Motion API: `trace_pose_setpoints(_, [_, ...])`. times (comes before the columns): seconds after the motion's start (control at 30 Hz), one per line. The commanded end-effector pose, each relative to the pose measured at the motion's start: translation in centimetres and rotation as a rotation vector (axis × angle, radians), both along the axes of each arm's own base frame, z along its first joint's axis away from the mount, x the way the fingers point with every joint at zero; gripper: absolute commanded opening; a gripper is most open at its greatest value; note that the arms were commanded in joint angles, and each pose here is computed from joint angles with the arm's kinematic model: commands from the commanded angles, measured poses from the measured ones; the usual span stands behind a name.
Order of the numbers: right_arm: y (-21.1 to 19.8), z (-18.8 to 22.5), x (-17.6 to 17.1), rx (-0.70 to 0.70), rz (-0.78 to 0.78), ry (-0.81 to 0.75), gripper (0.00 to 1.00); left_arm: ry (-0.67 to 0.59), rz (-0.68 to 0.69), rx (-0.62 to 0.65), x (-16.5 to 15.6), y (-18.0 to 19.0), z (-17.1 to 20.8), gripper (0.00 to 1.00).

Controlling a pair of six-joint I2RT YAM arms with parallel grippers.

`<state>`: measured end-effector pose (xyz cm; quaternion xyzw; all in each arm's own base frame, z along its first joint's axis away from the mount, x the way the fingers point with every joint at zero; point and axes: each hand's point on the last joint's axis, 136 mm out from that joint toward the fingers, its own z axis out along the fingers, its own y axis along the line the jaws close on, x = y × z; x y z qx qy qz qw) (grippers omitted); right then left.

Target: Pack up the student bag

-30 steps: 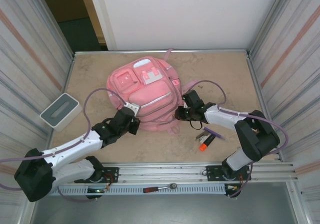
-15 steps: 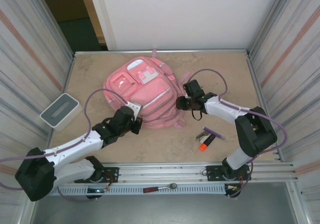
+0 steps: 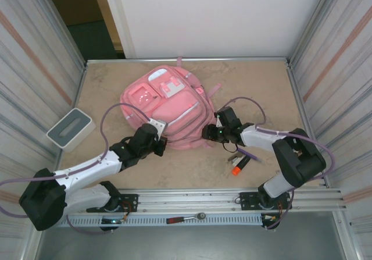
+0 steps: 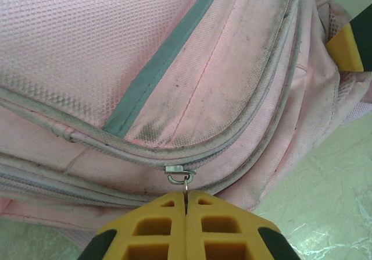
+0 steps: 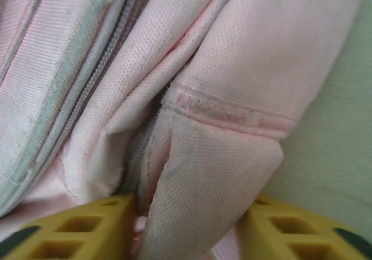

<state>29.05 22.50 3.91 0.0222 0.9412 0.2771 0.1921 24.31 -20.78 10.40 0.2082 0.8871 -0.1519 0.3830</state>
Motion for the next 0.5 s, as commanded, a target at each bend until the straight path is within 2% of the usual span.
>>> trace_pose_setpoints(0.0, [0.6, 0.2, 0.9, 0.052, 0.015, -0.003, 0.25, -0.028, 0.011, 0.063, 0.2, 1.0, 0.2, 0.00])
trace_pose_setpoints(0.17, [-2.2, 0.2, 1.9, -0.052, -0.023, -0.028, 0.07, -0.055, 0.099, 0.136, 1.4, 4.0, 0.1, 0.00])
trace_pose_setpoints(0.33, [-3.6, 1.0, 2.5, -0.121, -0.035, -0.065, 0.02, -0.039, 0.204, 0.169, 2.1, 6.1, -0.9, 0.00])
trace_pose_setpoints(0.47, [-3.3, 1.9, 2.8, -0.104, -0.018, -0.092, 0.00, -0.024, 0.281, 0.220, 2.8, 7.3, -1.9, 0.00])
